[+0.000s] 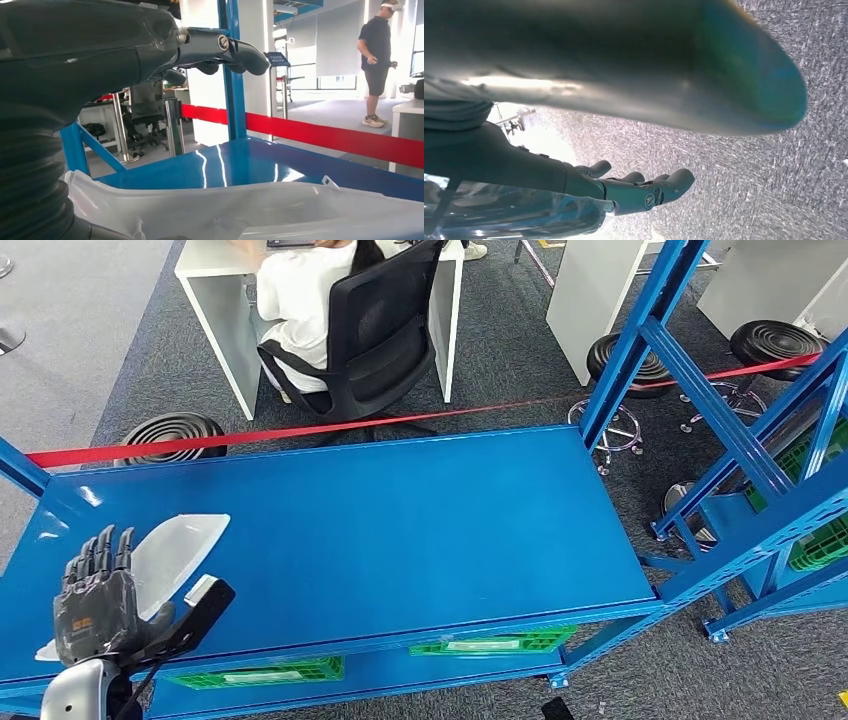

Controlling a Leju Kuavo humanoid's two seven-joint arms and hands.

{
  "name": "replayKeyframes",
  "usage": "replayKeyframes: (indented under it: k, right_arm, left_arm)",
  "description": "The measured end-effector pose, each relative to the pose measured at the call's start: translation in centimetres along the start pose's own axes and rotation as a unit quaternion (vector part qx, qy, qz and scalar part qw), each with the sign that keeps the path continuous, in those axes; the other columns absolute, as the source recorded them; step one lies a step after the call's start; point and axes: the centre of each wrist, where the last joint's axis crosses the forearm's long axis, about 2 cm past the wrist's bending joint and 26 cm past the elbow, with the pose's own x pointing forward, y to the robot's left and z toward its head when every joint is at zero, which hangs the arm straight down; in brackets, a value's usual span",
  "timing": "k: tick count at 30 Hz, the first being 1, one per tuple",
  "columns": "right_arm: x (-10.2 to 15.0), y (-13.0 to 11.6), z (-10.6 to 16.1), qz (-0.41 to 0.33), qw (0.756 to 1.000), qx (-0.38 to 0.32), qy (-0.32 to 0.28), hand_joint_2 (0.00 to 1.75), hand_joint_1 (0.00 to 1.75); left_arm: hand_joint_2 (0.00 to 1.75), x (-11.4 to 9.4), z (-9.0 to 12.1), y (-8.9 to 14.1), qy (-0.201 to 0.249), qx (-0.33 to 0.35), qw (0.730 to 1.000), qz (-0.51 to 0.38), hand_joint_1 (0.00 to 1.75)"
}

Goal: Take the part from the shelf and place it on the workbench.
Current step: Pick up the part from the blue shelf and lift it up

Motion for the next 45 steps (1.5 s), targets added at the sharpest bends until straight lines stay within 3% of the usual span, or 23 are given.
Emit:
replayKeyframes:
  k: [23, 45]
  right_arm:
    - [0.4, -0.3, 0.0, 0.007, 1.0, -0.004, 0.003, 0.0, 0.0]
    - [0.4, -0.3, 0.0, 0.008, 1.0, -0.004, 0.004, 0.0, 0.0]
  left_arm:
    - [1.75, 0.2, -0.1, -2.7, 0.025, -0.069, 0.996, 0.043, 0.0]
    - [1.75, 0.5, -1.4, -4.0, 0.033, -0.093, 0.994, 0.055, 0.0]
